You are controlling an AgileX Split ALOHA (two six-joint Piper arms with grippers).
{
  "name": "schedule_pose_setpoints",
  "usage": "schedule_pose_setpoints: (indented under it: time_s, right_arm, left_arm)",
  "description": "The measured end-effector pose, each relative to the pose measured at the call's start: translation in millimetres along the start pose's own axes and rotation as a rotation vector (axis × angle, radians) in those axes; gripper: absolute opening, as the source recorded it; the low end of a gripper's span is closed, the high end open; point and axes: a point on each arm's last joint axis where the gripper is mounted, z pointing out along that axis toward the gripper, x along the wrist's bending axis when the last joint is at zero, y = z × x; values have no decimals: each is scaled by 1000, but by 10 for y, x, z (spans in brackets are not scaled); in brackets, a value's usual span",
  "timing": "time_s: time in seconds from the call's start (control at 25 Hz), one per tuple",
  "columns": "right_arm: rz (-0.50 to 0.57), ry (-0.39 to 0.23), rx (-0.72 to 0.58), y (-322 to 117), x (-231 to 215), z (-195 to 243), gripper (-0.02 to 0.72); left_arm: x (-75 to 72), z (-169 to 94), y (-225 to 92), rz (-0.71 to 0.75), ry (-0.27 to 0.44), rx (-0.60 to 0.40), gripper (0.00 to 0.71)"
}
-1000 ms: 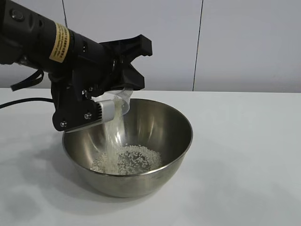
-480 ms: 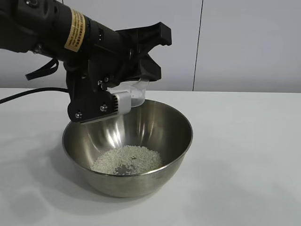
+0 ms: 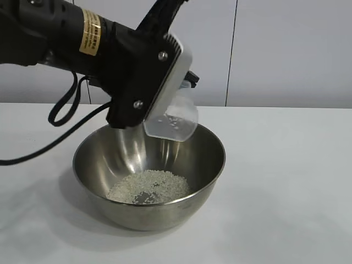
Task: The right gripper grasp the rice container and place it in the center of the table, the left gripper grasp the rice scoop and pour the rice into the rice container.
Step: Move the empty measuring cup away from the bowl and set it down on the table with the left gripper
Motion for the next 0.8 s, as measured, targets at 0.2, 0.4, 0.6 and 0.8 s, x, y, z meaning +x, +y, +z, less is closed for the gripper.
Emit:
schedule_pose_setpoints:
  time_s: [0.2, 0.4, 0.6, 0.8]
  right_arm:
    - [0, 0, -1, 1, 0, 0, 610]
    - [0, 0, -1, 1, 0, 0, 610]
    - [0, 0, -1, 1, 0, 0, 610]
    - [0, 0, -1, 1, 0, 0, 610]
  left_arm:
    - [220, -213, -48, -544, 369, -89, 3]
    - [321, -736, -393, -774, 686, 57, 3]
    - [65, -1217, -786, -839, 736, 261, 3]
    - [-155, -1499, -1077, -868, 719, 419, 3]
